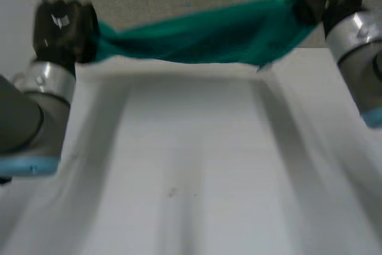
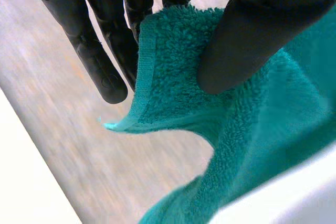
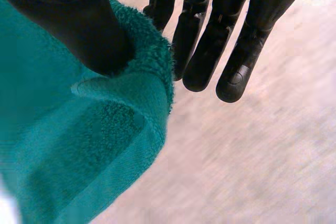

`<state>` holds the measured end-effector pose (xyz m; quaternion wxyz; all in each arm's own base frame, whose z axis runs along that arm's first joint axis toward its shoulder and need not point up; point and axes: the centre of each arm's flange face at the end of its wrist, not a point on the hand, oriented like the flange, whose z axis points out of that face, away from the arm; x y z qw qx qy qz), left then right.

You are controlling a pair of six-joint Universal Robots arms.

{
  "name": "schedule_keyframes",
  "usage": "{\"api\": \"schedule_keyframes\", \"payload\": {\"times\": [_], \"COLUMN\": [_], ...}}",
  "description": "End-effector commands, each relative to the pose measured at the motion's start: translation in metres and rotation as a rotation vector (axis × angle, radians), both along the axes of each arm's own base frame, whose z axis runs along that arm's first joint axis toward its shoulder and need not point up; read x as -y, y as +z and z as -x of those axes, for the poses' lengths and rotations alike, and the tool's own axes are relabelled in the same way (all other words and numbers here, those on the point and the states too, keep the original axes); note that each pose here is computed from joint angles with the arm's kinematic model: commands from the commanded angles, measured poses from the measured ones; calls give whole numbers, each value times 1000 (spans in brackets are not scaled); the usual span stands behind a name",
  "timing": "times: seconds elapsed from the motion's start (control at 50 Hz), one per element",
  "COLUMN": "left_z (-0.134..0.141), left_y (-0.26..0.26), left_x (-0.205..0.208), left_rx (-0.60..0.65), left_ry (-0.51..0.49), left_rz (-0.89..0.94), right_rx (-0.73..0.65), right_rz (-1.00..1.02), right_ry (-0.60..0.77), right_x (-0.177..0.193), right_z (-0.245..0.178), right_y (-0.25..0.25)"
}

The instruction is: Fold the towel.

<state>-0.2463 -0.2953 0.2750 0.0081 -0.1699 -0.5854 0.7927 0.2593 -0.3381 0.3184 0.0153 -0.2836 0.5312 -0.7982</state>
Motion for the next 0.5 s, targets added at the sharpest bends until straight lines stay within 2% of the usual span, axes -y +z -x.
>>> {"api": "schedule_keyframes", "payload": {"times": [0.02, 0.06, 0.14, 0.28, 0.5], "left_z": [-5, -4, -2, 0, -12], "left_y": [-90, -114, -130, -119, -82], "left_x": [-16, -21, -34, -50, -52], "left_rx": [101, 135, 177, 196, 174], "left_ry": [-2, -10, -29, -58, -106], "left_rz": [-266, -341, -417, -467, -456], "right_rx": [-127, -162, -185, -158, -136], "right_rz": [-395, -523, -609, -566, -560], "right_ry": [48, 38, -31, -111, -124], "right_x": [-25, -30, -38, -42, -40], "right_z": [5, 7, 19, 42, 60], "right_y": [-107, -140, -155, -132, -145]}}
